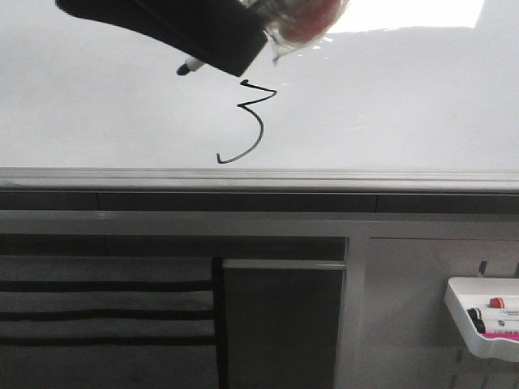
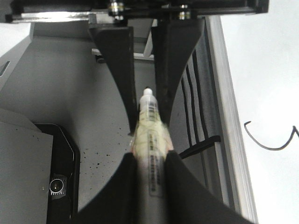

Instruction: Write number 3 on whiteboard

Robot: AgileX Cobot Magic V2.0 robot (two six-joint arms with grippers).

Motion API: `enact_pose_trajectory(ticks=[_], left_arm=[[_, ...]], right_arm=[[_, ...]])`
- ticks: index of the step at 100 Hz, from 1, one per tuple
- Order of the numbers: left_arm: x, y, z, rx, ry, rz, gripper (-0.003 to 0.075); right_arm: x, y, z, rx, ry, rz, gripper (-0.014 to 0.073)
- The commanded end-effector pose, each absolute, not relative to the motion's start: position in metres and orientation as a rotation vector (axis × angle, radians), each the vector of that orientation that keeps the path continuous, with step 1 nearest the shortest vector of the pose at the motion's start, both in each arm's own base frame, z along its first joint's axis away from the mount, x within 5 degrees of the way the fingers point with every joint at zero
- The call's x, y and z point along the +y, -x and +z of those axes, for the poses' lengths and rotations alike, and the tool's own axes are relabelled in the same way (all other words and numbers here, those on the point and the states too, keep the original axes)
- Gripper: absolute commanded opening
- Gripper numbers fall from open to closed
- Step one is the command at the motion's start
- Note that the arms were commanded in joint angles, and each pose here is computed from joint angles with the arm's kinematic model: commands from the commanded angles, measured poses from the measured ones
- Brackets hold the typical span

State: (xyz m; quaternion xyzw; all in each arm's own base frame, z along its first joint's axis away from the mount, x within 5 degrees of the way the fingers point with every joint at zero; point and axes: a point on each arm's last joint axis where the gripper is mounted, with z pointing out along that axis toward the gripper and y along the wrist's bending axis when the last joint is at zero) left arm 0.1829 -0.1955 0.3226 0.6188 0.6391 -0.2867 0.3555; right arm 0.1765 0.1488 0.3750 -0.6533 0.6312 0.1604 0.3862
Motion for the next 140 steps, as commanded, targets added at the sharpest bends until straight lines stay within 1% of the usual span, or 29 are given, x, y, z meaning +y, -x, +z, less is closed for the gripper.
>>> enact_pose_trajectory(ticks=[1,32,47,52,62,69,76,81,90,100,114,119,129,140], left_arm=[[-0.198,-0.179,0.342,1.599,-1.532,-0.784,0.0059],[-0.198,-0.180,0.342,1.600,-1.530,-0.783,0.0058],[-0.198,-0.180,0.342,1.601,-1.529,-0.783,0.0059],[-0.198,-0.180,0.342,1.601,-1.529,-0.783,0.0058],[-0.198,-0.180,0.343,1.601,-1.528,-0.781,0.0058],[-0.197,-0.181,0.342,1.601,-1.533,-0.768,0.0058],[-0.194,-0.184,0.340,1.609,-1.551,-0.704,0.0058],[-0.189,-0.189,0.339,1.641,-1.521,-0.668,0.0059],[-0.173,-0.207,0.339,1.740,-1.394,-0.572,0.0059],[-0.147,-0.230,0.339,1.861,-1.176,-0.482,0.0059],[-0.097,-0.260,0.324,2.021,-0.743,-0.384,0.0059],[-0.084,-0.264,0.318,2.039,-0.636,-0.362,0.0059],[-0.060,-0.271,0.303,2.057,-0.342,-0.356,0.0059],[-0.046,-0.274,0.294,2.041,-0.186,-0.276,0.0059]], right_arm=[[0.149,-0.172,0.392,1.541,1.587,0.424,0.0008],[0.150,-0.173,0.393,1.539,1.565,0.428,0.0008],[0.150,-0.174,0.394,1.537,1.559,0.424,0.0024],[0.150,-0.174,0.394,1.537,1.557,0.423,0.0066],[0.150,-0.174,0.394,1.537,1.557,0.423,0.0209],[0.149,-0.175,0.394,1.538,1.555,0.406,0.0287],[0.142,-0.177,0.396,1.556,1.541,0.354,0.0328],[0.133,-0.178,0.398,1.598,1.505,0.312,0.0330],[0.112,-0.177,0.404,1.693,1.389,0.225,0.0330],[0.089,-0.172,0.411,1.774,1.271,0.177,0.0330],[0.071,-0.166,0.415,1.824,1.194,0.132,0.0330],[0.068,-0.167,0.416,1.833,1.179,0.123,0.0330],[0.066,-0.167,0.416,1.841,1.165,0.119,0.0330],[0.066,-0.168,0.415,1.843,1.166,0.120,0.0330]])
